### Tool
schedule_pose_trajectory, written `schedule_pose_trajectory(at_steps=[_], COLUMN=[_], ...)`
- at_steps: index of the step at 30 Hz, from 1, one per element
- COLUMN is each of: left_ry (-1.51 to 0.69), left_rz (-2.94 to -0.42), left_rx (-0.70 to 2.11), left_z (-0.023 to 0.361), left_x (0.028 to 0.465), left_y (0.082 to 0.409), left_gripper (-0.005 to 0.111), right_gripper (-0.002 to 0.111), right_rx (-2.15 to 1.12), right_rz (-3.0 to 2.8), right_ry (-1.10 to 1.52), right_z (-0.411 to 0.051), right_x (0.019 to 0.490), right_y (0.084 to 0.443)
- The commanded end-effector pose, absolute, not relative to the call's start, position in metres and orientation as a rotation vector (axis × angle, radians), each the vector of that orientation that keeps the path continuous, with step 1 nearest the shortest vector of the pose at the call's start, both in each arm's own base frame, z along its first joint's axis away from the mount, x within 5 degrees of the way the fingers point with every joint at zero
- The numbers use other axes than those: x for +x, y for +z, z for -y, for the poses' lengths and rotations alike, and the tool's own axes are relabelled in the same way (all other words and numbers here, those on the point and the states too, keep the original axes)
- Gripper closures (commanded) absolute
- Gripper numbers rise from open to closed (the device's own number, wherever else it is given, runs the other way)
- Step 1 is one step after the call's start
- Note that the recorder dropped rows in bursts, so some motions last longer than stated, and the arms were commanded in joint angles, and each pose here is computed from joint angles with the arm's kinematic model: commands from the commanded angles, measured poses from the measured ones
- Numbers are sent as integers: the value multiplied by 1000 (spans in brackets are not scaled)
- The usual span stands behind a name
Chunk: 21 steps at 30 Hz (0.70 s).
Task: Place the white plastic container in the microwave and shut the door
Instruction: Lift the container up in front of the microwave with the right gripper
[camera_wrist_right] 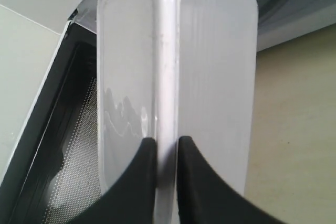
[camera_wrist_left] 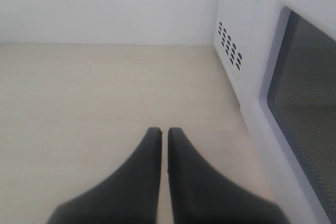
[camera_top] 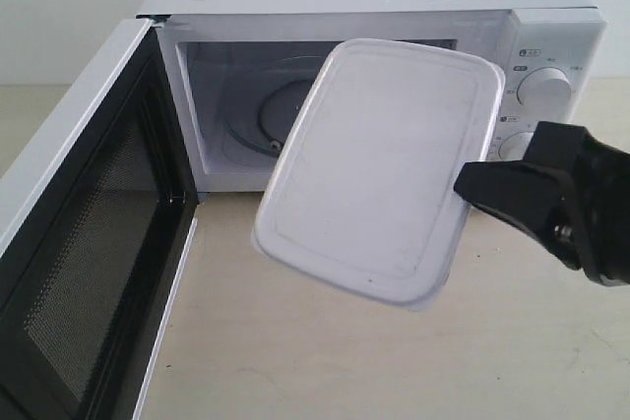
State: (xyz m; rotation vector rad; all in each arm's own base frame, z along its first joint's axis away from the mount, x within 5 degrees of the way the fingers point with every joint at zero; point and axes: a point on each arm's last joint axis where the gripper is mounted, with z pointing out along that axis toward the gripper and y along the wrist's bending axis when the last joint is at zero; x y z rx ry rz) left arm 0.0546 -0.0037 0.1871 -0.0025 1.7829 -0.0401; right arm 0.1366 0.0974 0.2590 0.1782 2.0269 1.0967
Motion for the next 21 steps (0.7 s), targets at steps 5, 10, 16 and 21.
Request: schedule_pose_trajectory(at_steps=[5,10,16,21], left_ry=[-49,-49,-49,-49], left_rz=[-1769,-1769,-1769,-1769], left_rx=[-9,-9,-9,-9], left_z=[4,4,4,4], left_x=[55,55,55,55], left_y=[187,187,187,187], left_gripper=[102,102,102,102], right_gripper=[108,108,108,108], right_rx=[194,180,169,343], right_rz=[-1961,-1951,-1963,-1971], right_ry=[1034,1009,975,1045], right_z=[-86,-86,-84,-82], right_x=[129,131,131,132], right_y=[266,269,266,260])
